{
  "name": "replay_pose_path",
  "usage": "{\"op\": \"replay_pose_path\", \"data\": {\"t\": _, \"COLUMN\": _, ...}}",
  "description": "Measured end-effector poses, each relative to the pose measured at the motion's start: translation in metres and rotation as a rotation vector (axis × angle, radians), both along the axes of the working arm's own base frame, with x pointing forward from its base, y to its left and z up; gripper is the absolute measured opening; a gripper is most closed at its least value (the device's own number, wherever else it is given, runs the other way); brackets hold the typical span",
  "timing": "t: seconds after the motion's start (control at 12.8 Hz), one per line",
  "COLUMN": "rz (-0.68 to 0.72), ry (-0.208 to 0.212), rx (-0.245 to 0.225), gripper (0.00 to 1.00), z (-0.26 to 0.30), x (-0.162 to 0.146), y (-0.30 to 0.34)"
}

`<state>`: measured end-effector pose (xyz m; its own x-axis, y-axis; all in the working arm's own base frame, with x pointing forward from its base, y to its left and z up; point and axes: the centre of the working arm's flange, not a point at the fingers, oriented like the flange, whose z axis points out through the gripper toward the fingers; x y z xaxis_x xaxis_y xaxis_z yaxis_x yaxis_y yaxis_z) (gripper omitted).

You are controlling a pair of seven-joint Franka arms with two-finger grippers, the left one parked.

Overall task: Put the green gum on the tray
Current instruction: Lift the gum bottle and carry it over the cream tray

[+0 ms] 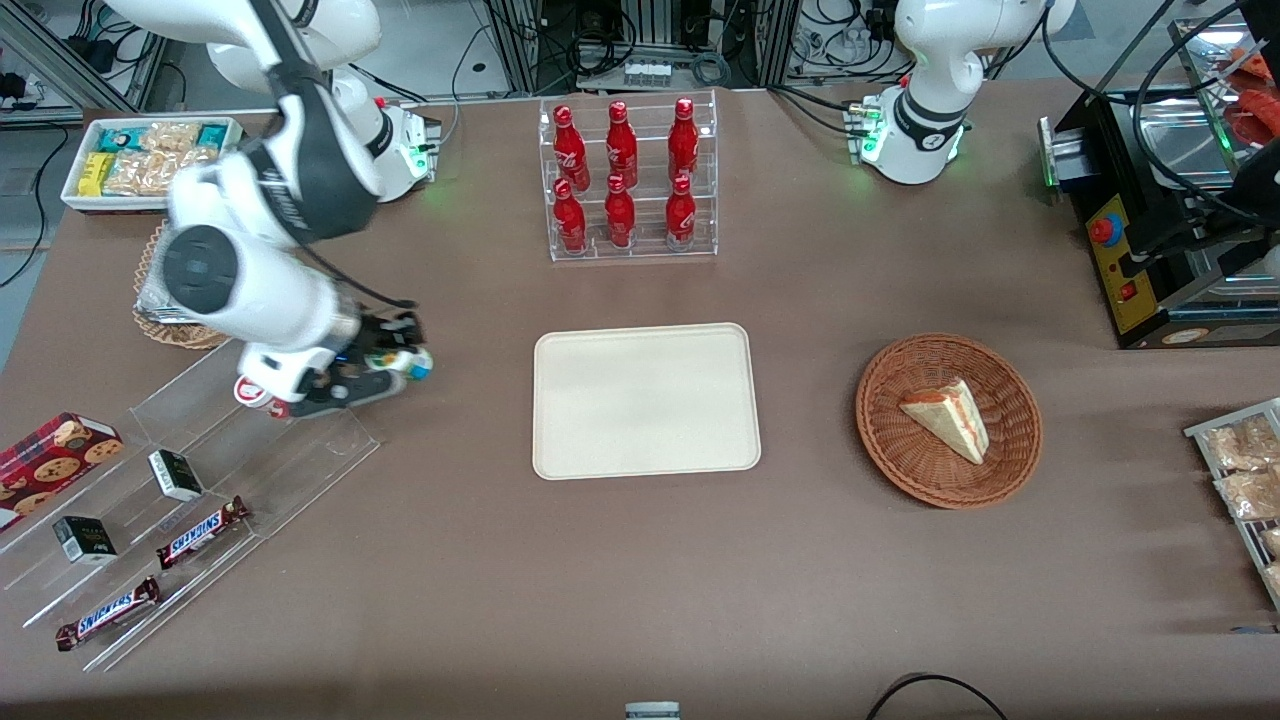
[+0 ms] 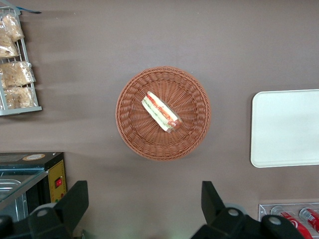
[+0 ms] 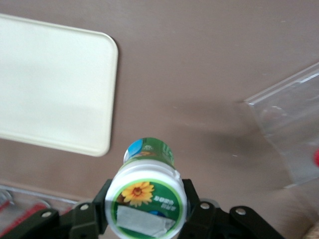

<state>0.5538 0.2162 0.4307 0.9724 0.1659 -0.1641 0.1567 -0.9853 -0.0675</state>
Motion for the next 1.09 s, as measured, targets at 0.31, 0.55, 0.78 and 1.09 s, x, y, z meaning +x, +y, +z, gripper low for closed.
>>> {"op": "replay_pose_path", "data": {"t": 0.31, "rz": -0.146, "ry": -0.042, "rx": -0.025, "gripper": 0.59, "z": -0.043, "x": -0.003, "y": 0.106}}
{"op": "replay_pose_path", "data": {"t": 0.55, "rz": -0.229, "ry": -0.057, "rx": -0.039, "gripper": 0.59, "z": -0.068, "x": -0.003, "y": 0.168}}
{"op": "replay_pose_path", "data": {"t": 0.78, "rz": -0.286, "ry": -0.095, "rx": -0.022, "gripper": 0.59, "z": -0.099, "x": -0.007, "y": 0.212}}
{"op": "replay_pose_path", "data": {"t": 1.09, "rz": -0.292, "ry": -0.109, "rx": -0.022, "gripper": 0.59, "z": -0.136, "x": -0.031, "y": 0.255}}
